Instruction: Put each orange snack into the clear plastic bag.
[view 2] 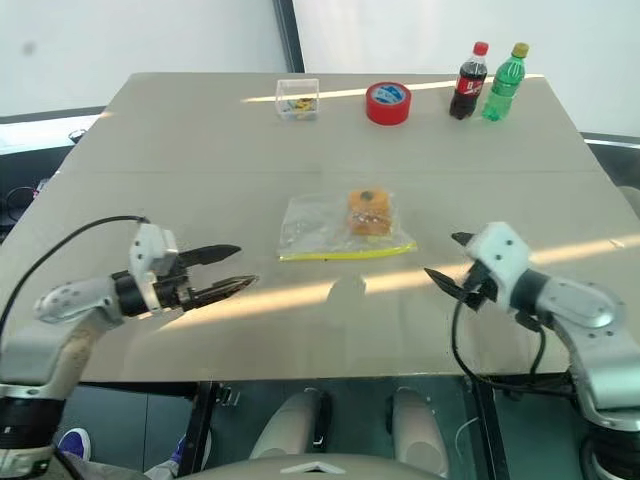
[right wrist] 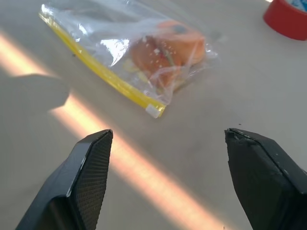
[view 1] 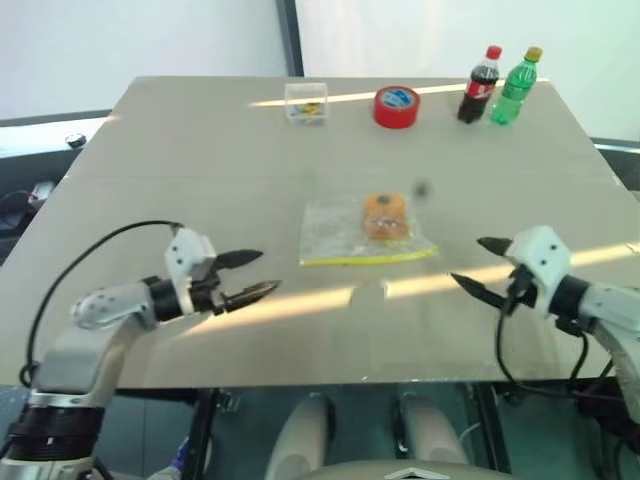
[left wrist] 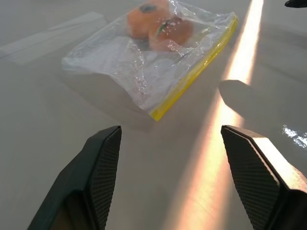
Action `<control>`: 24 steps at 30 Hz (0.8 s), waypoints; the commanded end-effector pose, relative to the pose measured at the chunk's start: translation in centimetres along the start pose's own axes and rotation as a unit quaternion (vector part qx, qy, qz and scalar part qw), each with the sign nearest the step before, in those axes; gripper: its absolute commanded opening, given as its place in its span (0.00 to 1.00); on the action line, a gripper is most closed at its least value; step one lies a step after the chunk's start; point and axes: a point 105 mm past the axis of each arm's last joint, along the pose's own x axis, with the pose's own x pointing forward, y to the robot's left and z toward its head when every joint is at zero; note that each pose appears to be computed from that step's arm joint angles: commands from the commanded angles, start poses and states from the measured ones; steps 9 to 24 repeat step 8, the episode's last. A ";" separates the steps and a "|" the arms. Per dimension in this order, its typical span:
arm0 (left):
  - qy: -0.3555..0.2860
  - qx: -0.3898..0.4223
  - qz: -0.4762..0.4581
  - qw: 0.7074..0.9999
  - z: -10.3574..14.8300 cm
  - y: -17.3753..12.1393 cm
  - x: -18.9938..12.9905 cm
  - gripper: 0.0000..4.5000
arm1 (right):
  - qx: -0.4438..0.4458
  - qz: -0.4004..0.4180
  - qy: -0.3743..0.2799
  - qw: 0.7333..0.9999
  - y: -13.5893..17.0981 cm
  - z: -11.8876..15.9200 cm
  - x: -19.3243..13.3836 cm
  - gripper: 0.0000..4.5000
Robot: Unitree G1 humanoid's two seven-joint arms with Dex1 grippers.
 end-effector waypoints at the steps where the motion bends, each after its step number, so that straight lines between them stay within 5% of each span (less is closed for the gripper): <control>1: 0.005 -0.001 0.001 1.000 1.4 0.2 -2.0 0.78 | -0.003 -0.003 0.003 1.000 -0.5 0.5 -3.2 1.00; 24: 0.020 0.023 0.026 0.999 1.9 1.1 -3.4 0.78 | -0.011 -0.020 0.007 1.000 -0.8 0.1 -4.6 1.00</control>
